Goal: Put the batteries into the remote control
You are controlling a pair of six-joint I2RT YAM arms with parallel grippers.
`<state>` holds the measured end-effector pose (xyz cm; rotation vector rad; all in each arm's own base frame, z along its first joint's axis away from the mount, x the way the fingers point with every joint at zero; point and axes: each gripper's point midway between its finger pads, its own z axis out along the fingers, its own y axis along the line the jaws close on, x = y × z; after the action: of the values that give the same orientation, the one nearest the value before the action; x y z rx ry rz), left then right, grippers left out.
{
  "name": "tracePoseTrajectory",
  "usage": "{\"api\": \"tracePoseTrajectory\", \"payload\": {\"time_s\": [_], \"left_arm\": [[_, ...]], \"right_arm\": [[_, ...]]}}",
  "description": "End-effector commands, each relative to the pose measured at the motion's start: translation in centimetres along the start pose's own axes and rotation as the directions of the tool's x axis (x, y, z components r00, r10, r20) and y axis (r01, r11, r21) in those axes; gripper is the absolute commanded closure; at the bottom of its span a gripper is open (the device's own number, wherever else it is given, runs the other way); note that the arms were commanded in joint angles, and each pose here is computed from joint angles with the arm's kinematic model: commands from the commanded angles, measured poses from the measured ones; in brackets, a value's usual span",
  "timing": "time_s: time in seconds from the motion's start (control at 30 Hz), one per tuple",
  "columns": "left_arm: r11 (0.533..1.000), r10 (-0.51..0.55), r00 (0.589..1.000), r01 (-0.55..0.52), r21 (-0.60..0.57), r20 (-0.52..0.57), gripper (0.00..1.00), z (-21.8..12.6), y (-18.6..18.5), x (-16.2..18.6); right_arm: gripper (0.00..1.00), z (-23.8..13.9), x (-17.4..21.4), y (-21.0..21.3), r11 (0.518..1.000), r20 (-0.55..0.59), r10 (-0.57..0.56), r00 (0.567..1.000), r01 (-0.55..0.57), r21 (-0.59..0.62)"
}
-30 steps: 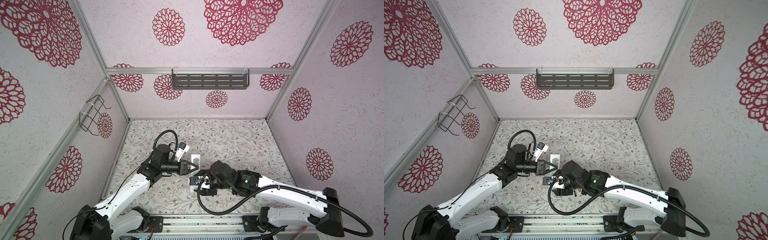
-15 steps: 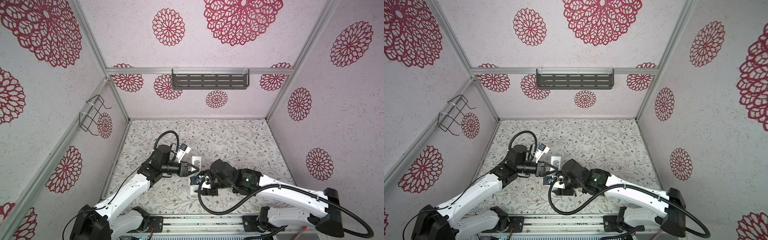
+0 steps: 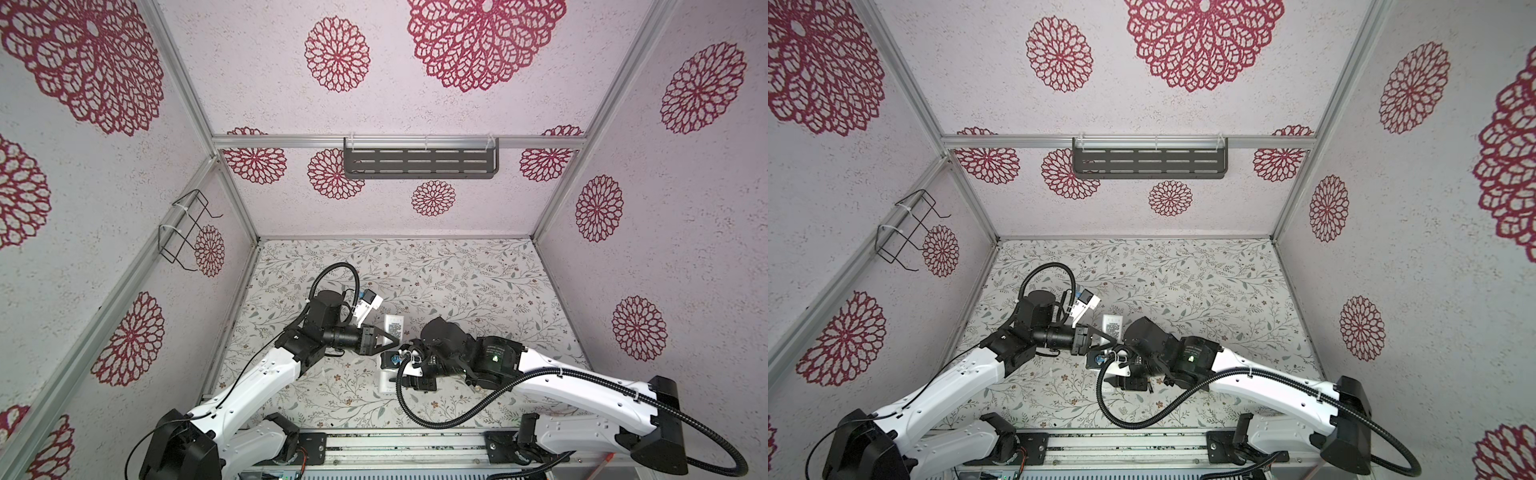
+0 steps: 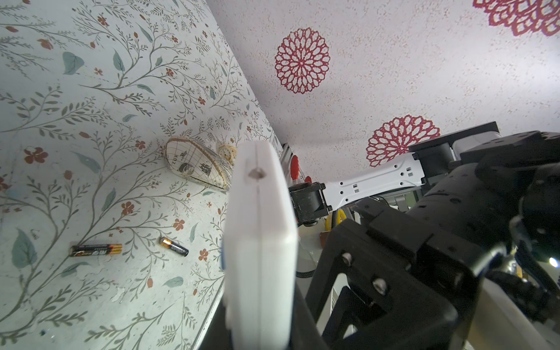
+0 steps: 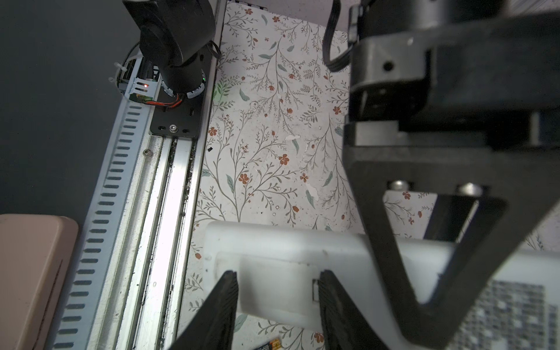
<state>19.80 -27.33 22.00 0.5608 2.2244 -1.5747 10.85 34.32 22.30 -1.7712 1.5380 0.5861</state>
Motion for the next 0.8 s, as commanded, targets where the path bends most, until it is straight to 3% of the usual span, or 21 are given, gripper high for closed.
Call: {"api": "tracePoseTrajectory", "payload": {"time_s": [0.0, 0.5, 0.77], "left_arm": [[0.995, 0.099, 0.992, -0.100, 0.015, 0.083, 1.00, -0.6, -1.6, -2.5], [0.996, 0.089, 0.993, -0.090, 0.005, 0.075, 1.00, -0.4, -1.2, -2.4], [0.996, 0.088, 0.993, -0.088, -0.003, 0.079, 1.00, -0.5, -1.1, -2.4]], "right_arm": [[0.54, -1.1, 0.3, 2.9, 0.990, -0.015, 0.027, 1.000, -0.029, -0.135], [0.57, -1.7, -0.2, 2.8, 0.990, 0.012, 0.030, 0.999, -0.028, -0.136], [0.54, -3.2, -1.6, 0.9, 1.000, 0.085, 0.020, 0.996, -0.020, -0.010]]}}
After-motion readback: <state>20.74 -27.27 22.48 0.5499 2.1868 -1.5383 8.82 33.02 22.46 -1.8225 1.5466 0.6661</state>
